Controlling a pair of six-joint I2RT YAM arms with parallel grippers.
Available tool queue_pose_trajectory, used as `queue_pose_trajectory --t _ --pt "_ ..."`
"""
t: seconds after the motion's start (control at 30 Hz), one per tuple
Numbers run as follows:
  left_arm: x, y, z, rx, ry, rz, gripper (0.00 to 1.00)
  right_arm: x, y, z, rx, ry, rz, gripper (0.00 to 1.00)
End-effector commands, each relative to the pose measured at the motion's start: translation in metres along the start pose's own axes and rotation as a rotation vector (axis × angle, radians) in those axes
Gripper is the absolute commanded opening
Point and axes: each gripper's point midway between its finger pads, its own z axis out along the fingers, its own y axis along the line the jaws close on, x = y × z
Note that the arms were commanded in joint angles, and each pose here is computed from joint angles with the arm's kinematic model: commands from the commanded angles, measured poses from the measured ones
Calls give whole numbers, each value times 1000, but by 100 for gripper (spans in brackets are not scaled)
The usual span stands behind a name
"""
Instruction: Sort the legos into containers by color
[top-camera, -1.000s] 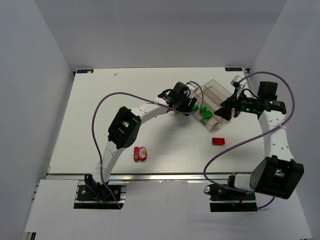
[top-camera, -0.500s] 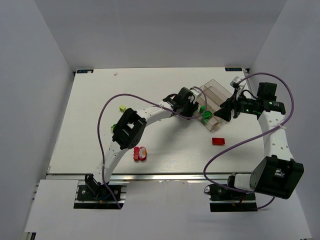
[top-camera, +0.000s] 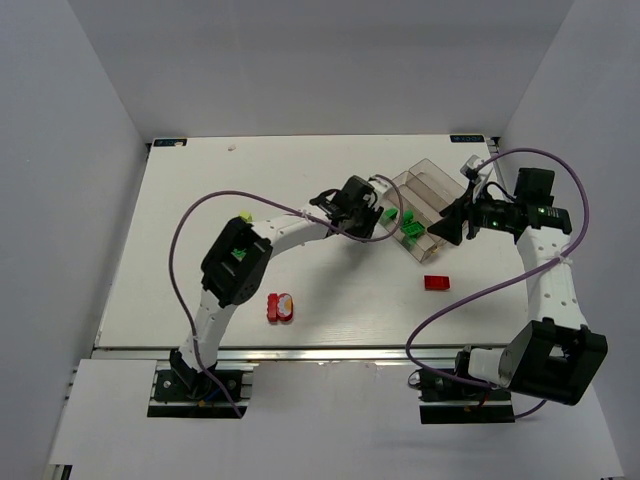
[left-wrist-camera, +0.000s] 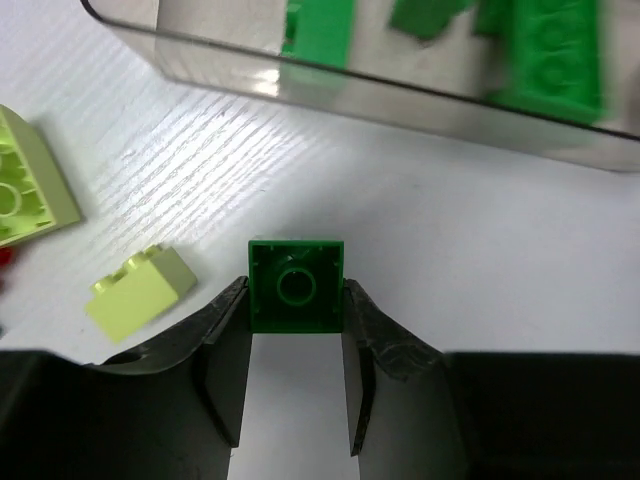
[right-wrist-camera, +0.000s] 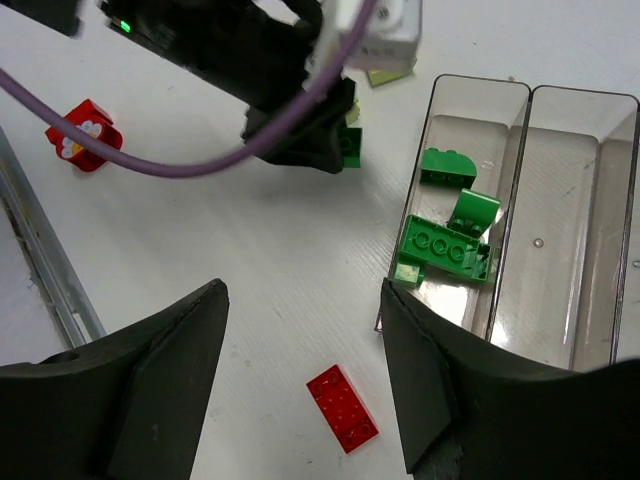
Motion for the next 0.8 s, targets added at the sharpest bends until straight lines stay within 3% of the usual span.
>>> queue_pose_trajectory --t 0.0,0.13,0.33,0.4,0.63,0.77 --pt "-86 -27 -80 120 -247 0 5 -4 5 -2 3 -18 -29 67" --pt "-115 -42 -90 192 -308 -19 7 -4 4 -1 13 -26 -11 66" --pt "-142 -49 -54 224 -342 -70 13 -7 1 -4 44 -27 -10 66" --pt "-137 -48 -32 217 -322 -93 17 -7 2 -5 50 -26 -17 67" --pt "-150 -43 -10 189 -360 -124 31 -3 6 -6 60 -25 -15 68" --pt "-142 -38 -6 166 -333 -117 33 0 6 -6 61 -24 -7 68"
